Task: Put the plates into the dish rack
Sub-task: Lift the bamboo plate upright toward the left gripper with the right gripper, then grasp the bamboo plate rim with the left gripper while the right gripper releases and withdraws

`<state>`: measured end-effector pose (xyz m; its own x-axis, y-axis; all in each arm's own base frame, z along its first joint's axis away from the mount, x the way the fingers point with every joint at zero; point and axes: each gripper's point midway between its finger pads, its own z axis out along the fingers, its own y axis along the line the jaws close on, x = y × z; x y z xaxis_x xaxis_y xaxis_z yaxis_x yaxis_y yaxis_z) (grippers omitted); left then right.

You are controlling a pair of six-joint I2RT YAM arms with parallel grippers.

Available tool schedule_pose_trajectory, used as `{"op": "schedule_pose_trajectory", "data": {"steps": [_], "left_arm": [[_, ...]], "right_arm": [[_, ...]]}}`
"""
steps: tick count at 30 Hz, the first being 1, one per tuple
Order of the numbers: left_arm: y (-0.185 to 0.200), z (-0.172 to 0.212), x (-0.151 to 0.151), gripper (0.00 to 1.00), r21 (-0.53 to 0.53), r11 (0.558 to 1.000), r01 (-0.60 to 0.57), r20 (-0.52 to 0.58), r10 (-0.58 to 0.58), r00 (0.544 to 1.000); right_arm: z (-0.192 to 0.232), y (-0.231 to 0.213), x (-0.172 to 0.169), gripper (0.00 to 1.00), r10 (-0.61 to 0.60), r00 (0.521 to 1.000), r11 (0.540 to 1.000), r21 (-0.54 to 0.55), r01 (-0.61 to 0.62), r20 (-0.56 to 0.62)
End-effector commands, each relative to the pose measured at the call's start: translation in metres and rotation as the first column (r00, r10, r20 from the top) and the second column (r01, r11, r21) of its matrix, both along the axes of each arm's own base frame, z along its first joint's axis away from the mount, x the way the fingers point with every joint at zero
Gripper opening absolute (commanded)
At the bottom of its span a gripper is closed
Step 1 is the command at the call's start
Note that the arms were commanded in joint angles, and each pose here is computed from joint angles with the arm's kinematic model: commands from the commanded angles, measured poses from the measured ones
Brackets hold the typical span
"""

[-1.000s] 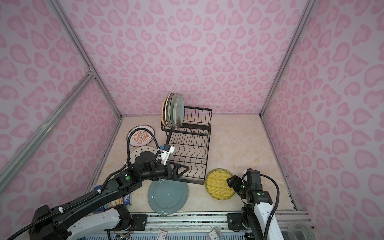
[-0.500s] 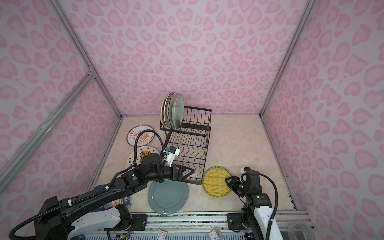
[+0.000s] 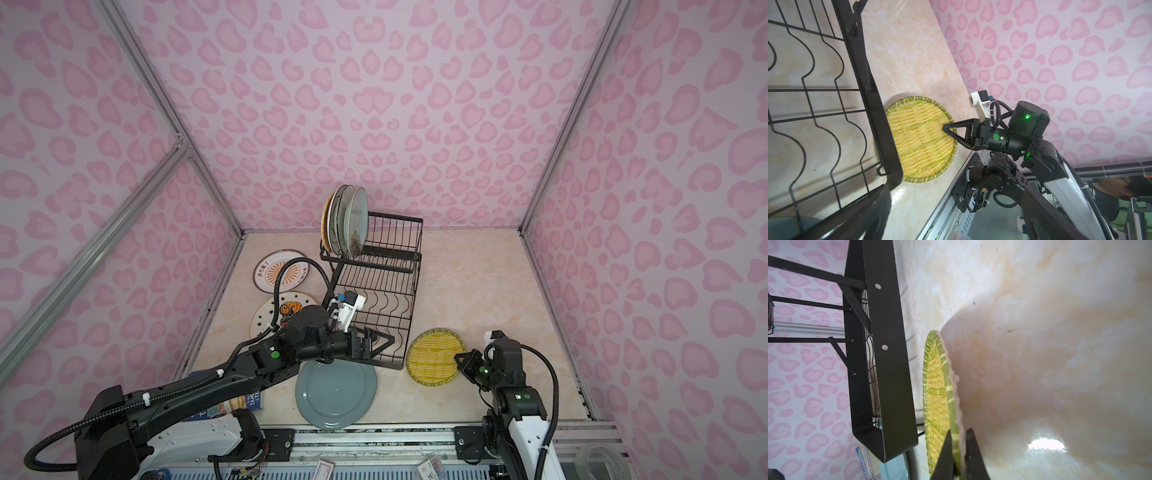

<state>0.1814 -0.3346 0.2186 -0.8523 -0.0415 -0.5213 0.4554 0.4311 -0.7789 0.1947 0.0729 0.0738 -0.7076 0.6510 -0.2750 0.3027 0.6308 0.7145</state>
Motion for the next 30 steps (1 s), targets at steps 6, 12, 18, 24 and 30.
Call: {"op": "schedule_pose_trajectory", "data": {"steps": [6,12,18,24,30], "left_arm": [[-0.008,0.023,0.005,1.00,-0.083,0.997,-0.008,0.033,0.010,0.999],[-0.011,0.025,0.001,0.97,-0.108,0.994,0.021,0.035,-0.018,0.999],[-0.021,0.034,0.010,0.97,-0.140,0.990,0.015,0.047,-0.008,0.999],[-0.044,0.035,0.023,0.96,-0.213,0.977,0.030,-0.043,-0.040,0.998],[-0.064,0.021,0.039,0.92,-0.207,0.978,0.016,-0.110,-0.040,0.993]], "right_arm": [[0.025,-0.016,0.014,0.00,-0.112,0.992,0.994,0.005,0.112,0.056],[0.071,-0.011,0.033,0.00,-0.116,0.984,0.991,0.076,0.106,0.136],[0.119,-0.003,0.036,0.00,-0.077,0.973,0.993,0.107,0.055,0.219],[0.159,0.006,0.036,0.00,-0.040,0.960,0.988,0.152,-0.003,0.277],[0.178,0.011,0.033,0.00,-0.057,0.948,0.977,0.214,-0.013,0.314]]}}
